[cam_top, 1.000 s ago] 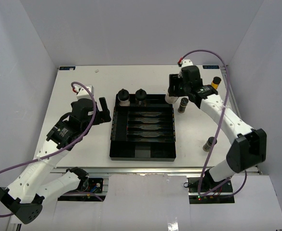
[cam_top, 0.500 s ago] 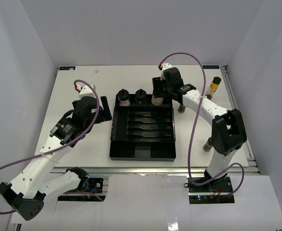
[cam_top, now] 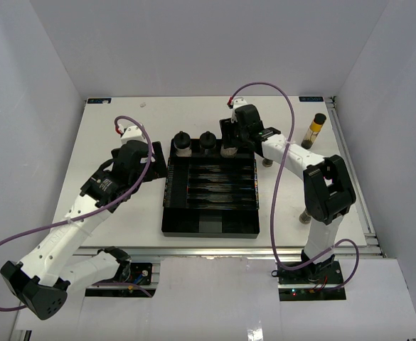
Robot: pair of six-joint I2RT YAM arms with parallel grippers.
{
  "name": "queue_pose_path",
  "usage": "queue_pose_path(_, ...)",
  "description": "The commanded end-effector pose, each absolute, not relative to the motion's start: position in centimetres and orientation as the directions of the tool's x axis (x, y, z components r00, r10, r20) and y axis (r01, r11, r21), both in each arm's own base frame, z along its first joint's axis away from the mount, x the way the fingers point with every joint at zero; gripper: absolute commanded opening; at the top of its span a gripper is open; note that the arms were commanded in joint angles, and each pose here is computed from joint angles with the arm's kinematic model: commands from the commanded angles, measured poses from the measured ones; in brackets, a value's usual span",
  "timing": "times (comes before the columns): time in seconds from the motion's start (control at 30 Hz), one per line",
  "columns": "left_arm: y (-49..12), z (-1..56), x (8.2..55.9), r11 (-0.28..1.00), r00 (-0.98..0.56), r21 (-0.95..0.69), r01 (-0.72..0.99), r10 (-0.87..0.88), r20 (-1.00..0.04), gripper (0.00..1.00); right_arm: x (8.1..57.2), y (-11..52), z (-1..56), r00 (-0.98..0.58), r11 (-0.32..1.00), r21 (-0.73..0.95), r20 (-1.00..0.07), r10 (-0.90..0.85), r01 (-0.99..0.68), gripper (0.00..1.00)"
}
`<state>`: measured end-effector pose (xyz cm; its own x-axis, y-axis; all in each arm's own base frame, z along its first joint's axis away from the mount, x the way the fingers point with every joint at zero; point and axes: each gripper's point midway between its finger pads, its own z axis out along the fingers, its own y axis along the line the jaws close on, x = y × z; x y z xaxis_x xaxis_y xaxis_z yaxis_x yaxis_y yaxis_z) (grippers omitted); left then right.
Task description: Organize the condiment bottles
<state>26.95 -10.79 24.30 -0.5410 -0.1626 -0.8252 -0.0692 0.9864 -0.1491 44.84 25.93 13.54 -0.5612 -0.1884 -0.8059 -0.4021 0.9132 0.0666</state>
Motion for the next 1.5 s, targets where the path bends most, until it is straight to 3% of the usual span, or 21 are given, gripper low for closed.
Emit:
queue_pose_path(0.0, -11.1, 25.0, 27.0, 0.981, -0.531, -0.185, -0.063, -0.190, -0.826, 0.98, 46.1, 26.6, 15.6, -0.488, 0.915, 0.058, -0.858, -0.158, -0.399, 0.63)
queue_pose_path(0.13, -11.2, 25.3, 27.0, 0.980, -0.529, -0.190, -0.063, -0.194, -0.826, 0.98, 46.0, 26.3, 16.2, -0.471, 0.920, 0.038, -0.867, -0.164, -0.390, 0.86)
queue_pose_path(0.3, -11.5, 25.4, 27.0, 0.979, -0.534, -0.198, -0.053, -0.195, -0.823, 0.98, 45.9, 25.2, 19.0, -0.437, 0.933, 0.001, -0.884, -0.168, -0.360, 0.93)
queue_pose_path(0.57, -10.8, 25.0, 27.3, 0.980, -0.542, -0.175, -0.092, -0.196, -0.817, 0.98, 44.9, 19.8, 24.8, -0.441, 0.978, -0.059, -0.886, -0.145, -0.202, 0.93)
queue_pose_path(0.7, -6.1, 24.3, 28.2, 0.944, -0.548, -0.117, -0.307, -0.276, -0.790, 0.96, 42.5, 19.0, 26.9, -0.423, 0.975, -0.016, -0.899, -0.112, -0.223, 0.92)
queue_pose_path(0.93, 0.1, 21.7, 30.2, 0.867, -0.543, -0.138, -0.479, -0.416, -0.730, 0.90, 38.8, 18.7, 27.0, -0.407, 0.955, 0.045, -0.910, -0.082, -0.293, 0.92)
queue_pose_path(1.13, 1.4, 17.8, 31.6, 0.839, -0.603, -0.140, -0.525, -0.484, -0.634, 0.87, 37.6, 17.8, 26.6, -0.402, 0.955, 0.028, -0.910, -0.097, -0.294, 0.93)
queue_pose_path(1.47, 2.4, 15.3, 34.3, 0.818, -0.625, -0.105, -0.566, -0.508, -0.592, 0.83, 37.0, 17.7, 27.2, -0.367, 0.951, 0.030, -0.926, -0.089, -0.307, 0.94)
